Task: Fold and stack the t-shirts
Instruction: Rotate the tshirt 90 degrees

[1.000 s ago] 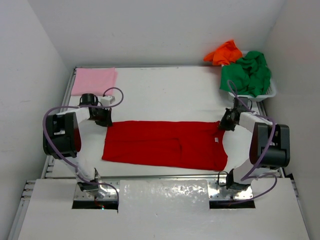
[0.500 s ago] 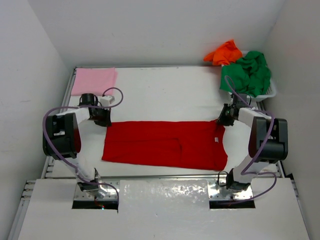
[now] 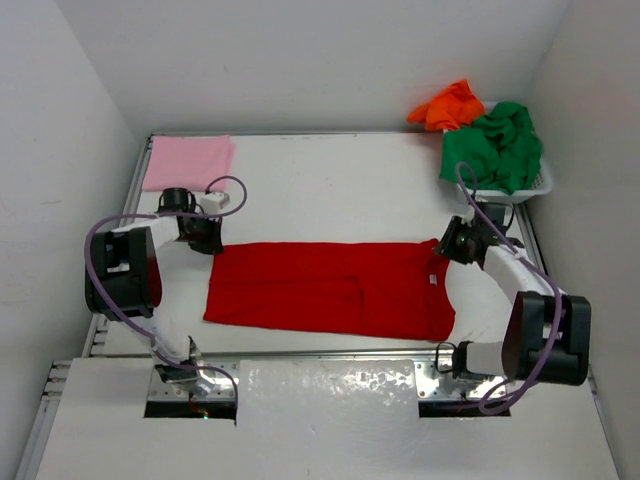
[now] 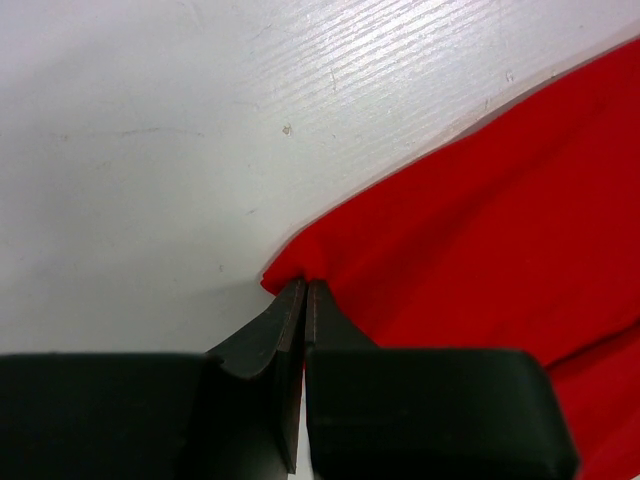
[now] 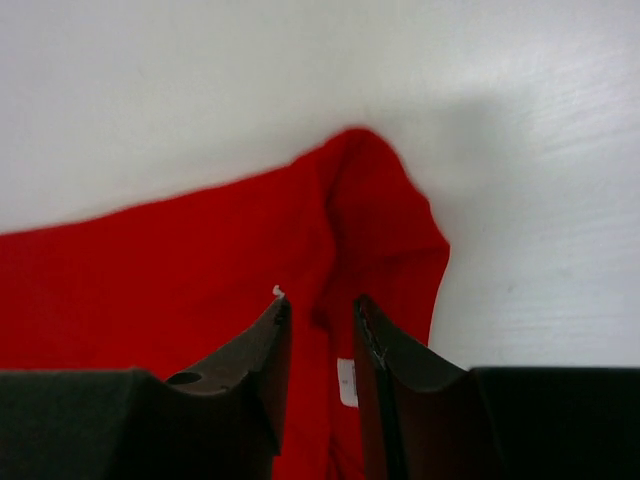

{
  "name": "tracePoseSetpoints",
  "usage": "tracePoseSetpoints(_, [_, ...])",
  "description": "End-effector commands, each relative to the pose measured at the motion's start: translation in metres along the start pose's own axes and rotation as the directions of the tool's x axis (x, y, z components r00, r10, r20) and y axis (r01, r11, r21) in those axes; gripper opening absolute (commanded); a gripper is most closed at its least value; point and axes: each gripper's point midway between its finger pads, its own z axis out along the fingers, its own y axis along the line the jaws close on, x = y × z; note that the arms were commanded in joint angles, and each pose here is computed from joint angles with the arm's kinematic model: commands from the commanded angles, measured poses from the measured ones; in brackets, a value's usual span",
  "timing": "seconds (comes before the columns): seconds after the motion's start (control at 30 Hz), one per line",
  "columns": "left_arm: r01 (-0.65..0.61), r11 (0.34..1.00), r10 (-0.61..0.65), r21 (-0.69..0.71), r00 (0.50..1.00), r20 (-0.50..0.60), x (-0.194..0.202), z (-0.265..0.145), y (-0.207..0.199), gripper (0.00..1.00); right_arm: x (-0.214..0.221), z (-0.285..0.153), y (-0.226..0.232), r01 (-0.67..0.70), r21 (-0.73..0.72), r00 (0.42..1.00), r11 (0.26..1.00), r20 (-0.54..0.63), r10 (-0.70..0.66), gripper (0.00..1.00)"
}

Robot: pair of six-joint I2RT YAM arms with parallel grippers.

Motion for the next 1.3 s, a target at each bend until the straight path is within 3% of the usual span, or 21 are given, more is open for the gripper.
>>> tracePoseSetpoints(0.0, [-0.013,1.0,0.013,-0.008,0.999,0.037,-0.007,-0.007,0.004,0.0,0.029,0.007,0.007,0.002,-0.042,0.997,0.999,-0.079,-0.005,0.32])
tracePoseSetpoints(0.17, [-0.01,1.0,0.011,-0.014,0.999,0.043,-0.01,-0.009,0.005,0.0,0.043,0.013,0.01,0.008,-0.042,0.991,0.999,-0.132,-0.014,0.35])
tracePoseSetpoints(0.37, [-0.012,0.999,0.014,-0.047,0.999,0.039,-0.008,-0.011,0.008,0.0,0.044,-0.019,-0.022,-0.003,0.185,0.989,0.983,-0.147,0.031,0.38])
tracePoseSetpoints(0.57, [-0.007,0.999,0.009,-0.044,0.999,0.046,-0.008,-0.012,0.007,0.0,0.101,-0.059,-0.035,-0.025,0.267,0.948,0.963,-0.3,0.108,0.48])
tracePoseSetpoints(0.83, [-0.013,0.999,0.015,-0.038,0.998,0.055,-0.01,-0.014,0.005,0.0,0.142,-0.079,-0.059,-0.089,0.379,0.949,0.921,-0.249,0.194,0.53])
tracePoseSetpoints(1.03, [-0.022,0.999,0.025,-0.042,0.998,0.063,-0.012,-0.016,0.005,0.0,0.164,-0.056,-0.052,-0.22,0.338,0.921,0.915,-0.238,0.31,0.37])
tracePoseSetpoints(1.17, [-0.024,0.999,0.027,-0.045,0.998,0.06,-0.011,-0.016,0.005,0.0,0.187,-0.047,-0.06,-0.224,0.372,0.898,0.901,-0.28,0.339,0.21])
tracePoseSetpoints(1.27, [-0.029,0.998,0.031,-0.048,0.998,0.055,-0.009,-0.016,0.005,0.0,0.18,-0.037,-0.062,-0.238,0.371,0.907,0.898,-0.245,0.342,0.09])
